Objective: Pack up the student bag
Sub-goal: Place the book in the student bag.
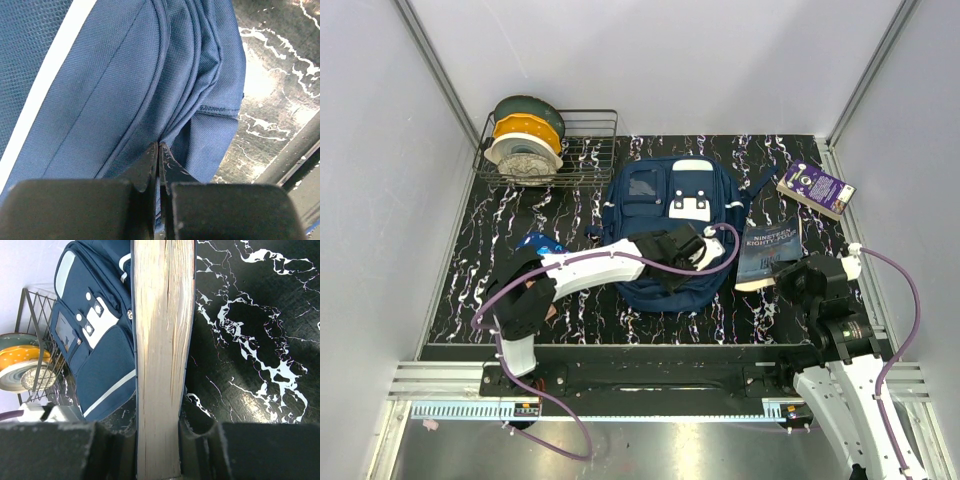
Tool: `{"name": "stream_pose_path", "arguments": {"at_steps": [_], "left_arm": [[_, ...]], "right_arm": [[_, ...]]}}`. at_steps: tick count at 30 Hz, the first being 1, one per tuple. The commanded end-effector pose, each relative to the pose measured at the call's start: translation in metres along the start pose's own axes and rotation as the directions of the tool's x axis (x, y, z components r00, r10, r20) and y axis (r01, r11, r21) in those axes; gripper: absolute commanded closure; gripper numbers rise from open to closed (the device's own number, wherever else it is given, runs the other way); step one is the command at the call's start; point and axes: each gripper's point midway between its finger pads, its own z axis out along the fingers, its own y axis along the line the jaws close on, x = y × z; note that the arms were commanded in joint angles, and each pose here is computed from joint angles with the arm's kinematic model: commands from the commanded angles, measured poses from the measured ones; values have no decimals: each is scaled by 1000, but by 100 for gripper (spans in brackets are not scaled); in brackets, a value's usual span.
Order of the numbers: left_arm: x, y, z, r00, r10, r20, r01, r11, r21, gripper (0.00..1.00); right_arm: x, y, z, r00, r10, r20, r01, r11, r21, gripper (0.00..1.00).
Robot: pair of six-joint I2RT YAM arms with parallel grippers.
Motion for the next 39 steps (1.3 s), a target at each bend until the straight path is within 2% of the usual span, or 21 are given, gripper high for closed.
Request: {"name": "stream_pose_path", "arguments": {"at_steps": [1, 3, 6, 10, 17, 21, 24, 26, 29, 30, 31, 33, 36, 39], "left_arm": [[-58, 14, -51, 977, -55, 206, 61, 998, -27, 100], [-71, 22, -66, 966, -60, 251, 74, 996, -48, 100], [-94, 39, -94, 928, -136, 347, 173, 982, -79, 100], [-124, 56, -130, 868, -158, 471, 225, 970, -88, 100], [-167, 86, -173, 787, -197, 585, 304, 949, -88, 100], [-189, 95, -195, 749, -201, 631, 325, 942, -86, 100], [-206, 96, -200, 731, -203, 651, 323, 944, -69, 100], [-216, 93, -209, 715, -202, 669, 314, 948, -50, 100], [-221, 91, -209, 708, -214, 673, 314, 949, -29, 100], [-221, 89, -209, 705, -221, 674, 316, 948, -20, 100], [-221, 88, -209, 705, -226, 672, 317, 948, -14, 100], [-222, 86, -210, 700, -237, 674, 320, 947, 0, 100], [-222, 82, -215, 688, -245, 683, 319, 948, 18, 100], [-225, 79, -224, 666, -244, 705, 316, 948, 29, 100]], "right_arm": [[-33, 51, -21, 995, 10, 101, 10, 982, -188, 100], [-43, 43, -28, 989, -53, 141, 71, 989, -128, 100], [-64, 45, -45, 971, -100, 219, 124, 987, -101, 99], [-67, 49, -58, 967, -125, 220, 154, 981, -116, 99], [-39, 55, -61, 995, -55, 85, 71, 978, -198, 100], [-29, 64, -78, 999, -33, 13, 35, 966, -257, 100], [1, 86, -84, 985, -40, -170, -24, 933, -360, 100], [26, 94, -81, 953, -53, -298, -77, 910, -407, 100], [41, 104, -67, 925, -10, -380, -177, 874, -452, 100], [37, 117, -65, 930, -7, -366, -193, 840, -507, 100], [45, 111, -53, 920, 15, -393, -221, 846, -486, 100], [48, 124, -45, 902, 26, -430, -270, 812, -517, 100], [55, 124, -21, 889, 51, -455, -298, 819, -490, 100], [56, 133, -6, 880, 71, -470, -335, 794, -507, 100]]}}
